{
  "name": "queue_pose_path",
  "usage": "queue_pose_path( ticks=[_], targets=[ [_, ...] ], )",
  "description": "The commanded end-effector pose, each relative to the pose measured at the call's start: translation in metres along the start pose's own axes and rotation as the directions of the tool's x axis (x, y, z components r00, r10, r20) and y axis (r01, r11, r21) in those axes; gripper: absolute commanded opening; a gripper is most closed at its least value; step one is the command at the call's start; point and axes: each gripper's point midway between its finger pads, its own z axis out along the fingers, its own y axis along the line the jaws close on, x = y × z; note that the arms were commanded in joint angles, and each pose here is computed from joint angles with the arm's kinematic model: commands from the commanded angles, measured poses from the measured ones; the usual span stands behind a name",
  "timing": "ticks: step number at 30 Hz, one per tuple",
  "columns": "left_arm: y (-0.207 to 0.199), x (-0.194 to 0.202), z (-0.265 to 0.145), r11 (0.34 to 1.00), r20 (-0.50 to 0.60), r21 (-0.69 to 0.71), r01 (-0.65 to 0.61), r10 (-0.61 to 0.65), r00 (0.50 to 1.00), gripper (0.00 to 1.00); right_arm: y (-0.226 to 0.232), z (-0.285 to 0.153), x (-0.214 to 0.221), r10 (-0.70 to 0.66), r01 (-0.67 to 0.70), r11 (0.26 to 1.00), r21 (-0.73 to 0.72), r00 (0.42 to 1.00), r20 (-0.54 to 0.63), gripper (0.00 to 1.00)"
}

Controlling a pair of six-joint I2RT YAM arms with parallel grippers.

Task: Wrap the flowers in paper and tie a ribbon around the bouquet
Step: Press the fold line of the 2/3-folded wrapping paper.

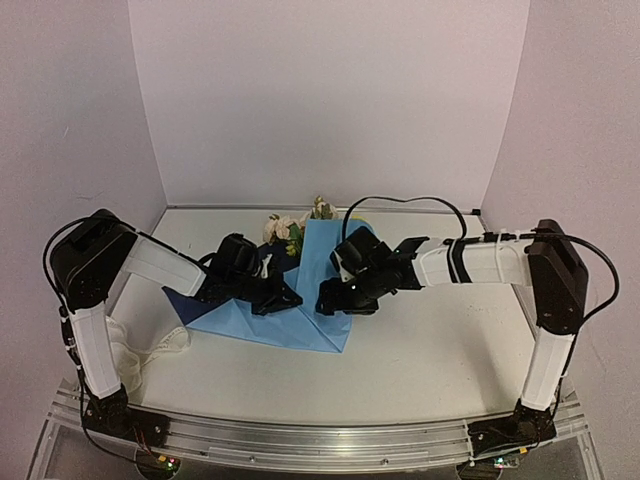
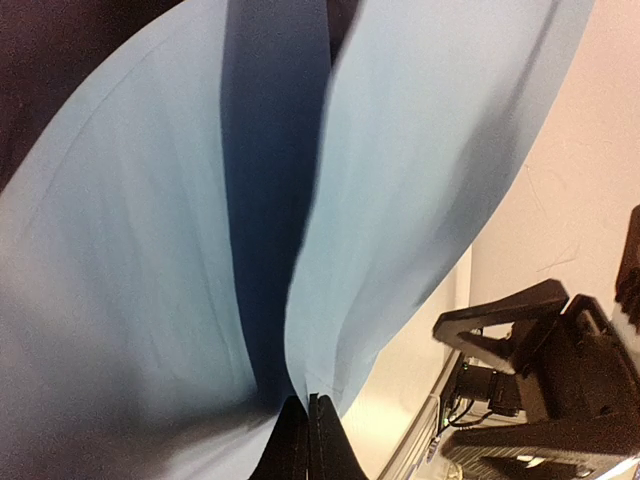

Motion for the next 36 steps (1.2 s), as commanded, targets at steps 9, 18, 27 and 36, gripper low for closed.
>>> queue_pose_path(
  ticks=[9,18,27,36],
  targets=[
    [0.020,0.005,-0.015,0.995,0.056,-0.097,0.011,-0.006,0.998,0.00,-0.025,-0.028,-0.071,0.198,-0.186,0.978,-0.095,0.972,0.127,0.67],
    [0.027,0.002,-0.017,0.991,0.065,-0.135,0.019,-0.010,0.998,0.00,-0.016,-0.017,-0.103,0.254,-0.232,0.956,-0.178,0.960,0.115,0.44],
    [0.029,0.003,-0.013,0.991,0.054,-0.129,0.018,-0.011,0.998,0.00,-0.075,-0.009,-0.145,0.347,-0.329,0.937,-0.120,0.918,0.191,0.60],
    [0.030,0.004,-0.008,0.992,0.027,-0.128,0.009,-0.006,1.000,0.00,-0.144,0.001,-0.214,0.498,-0.455,0.866,-0.206,0.819,0.285,0.81]
  ],
)
